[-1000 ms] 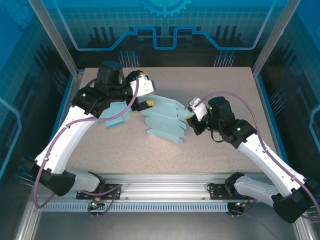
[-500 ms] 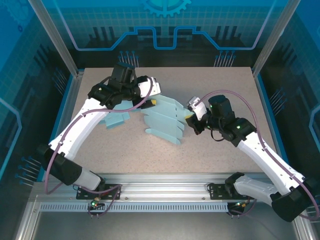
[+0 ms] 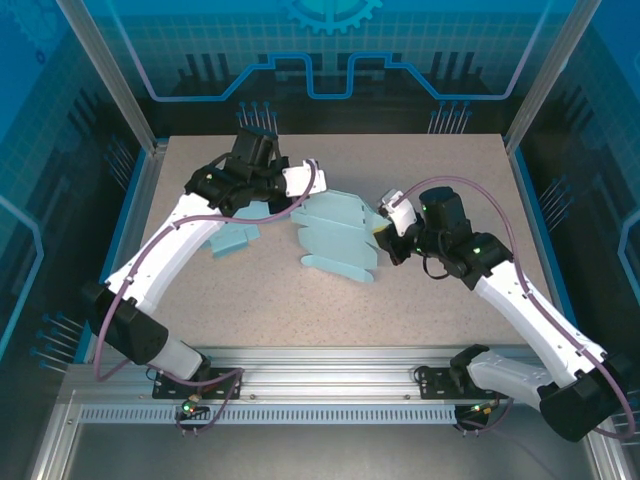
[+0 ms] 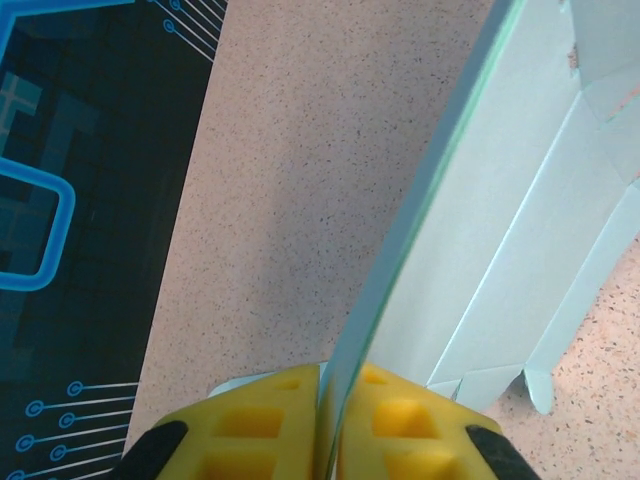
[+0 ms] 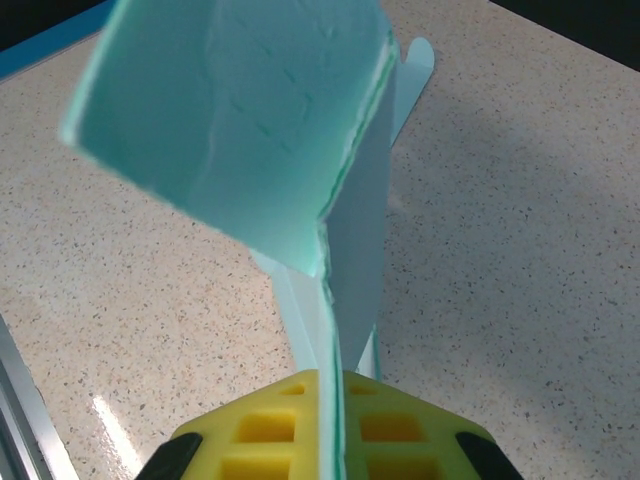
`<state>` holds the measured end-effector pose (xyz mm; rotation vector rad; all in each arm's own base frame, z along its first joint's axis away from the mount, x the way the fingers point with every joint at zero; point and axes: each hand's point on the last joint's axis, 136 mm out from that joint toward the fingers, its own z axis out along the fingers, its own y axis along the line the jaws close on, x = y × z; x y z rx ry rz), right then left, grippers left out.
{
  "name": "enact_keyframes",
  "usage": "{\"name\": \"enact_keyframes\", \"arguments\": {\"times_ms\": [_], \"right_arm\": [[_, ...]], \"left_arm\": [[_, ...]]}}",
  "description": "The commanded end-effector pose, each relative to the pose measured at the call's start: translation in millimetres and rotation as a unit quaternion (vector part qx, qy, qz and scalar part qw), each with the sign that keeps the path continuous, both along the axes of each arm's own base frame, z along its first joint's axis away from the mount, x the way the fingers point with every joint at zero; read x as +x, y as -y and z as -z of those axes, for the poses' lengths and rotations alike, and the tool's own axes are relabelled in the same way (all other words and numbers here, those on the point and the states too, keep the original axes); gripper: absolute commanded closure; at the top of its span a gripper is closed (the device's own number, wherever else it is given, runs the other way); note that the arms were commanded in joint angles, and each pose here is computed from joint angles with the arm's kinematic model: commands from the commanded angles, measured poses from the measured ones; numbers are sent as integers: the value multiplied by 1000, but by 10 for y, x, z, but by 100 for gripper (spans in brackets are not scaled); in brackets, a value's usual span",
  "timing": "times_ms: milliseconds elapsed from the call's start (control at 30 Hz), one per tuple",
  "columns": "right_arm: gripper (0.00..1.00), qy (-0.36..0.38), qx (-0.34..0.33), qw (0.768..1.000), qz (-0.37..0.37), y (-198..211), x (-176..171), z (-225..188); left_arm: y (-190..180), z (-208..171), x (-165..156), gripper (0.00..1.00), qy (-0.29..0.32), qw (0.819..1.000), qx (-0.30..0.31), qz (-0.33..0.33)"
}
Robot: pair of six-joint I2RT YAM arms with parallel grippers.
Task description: Fold the paper box
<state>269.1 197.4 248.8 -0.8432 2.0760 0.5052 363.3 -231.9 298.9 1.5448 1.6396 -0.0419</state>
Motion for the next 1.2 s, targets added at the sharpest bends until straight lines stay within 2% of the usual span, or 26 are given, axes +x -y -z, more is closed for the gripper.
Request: {"name": "enact_keyframes", "arguments": {"times_ms": [0,167,333,400,500,633,767,900,933,1167], "right_arm": [[100,-11,37,999,6,-17,-64,-211],[93,-51,41,995,77,222,21,-169],[87,-108,59,981,153,537,235,-15],[80,-122,59,976,173,613,308,53],[65,-137,49,969,199,711,416,170],[55,-152,22,956,249,922,535,306],[45,-143,27,946,291,1122,560,286],[35,-121,54,937,324,1280,517,211],[30,-116,65,932,336,1334,502,191],[23,-111,133,915,364,1448,443,116]], "left_arm": [[33,-300,-4,94,35,999,-14,-17],[172,-143,-66,99,-7,999,30,-29],[277,97,287,100,-55,993,58,-88],[342,259,442,100,-52,991,79,-99],[516,483,589,100,-46,990,91,-96],[692,638,827,100,-27,991,81,-103],[745,684,1022,100,13,990,76,-116],[781,766,1081,100,69,988,78,-113],[796,783,1081,100,82,988,74,-111],[871,974,963,100,137,984,49,-105]]}}
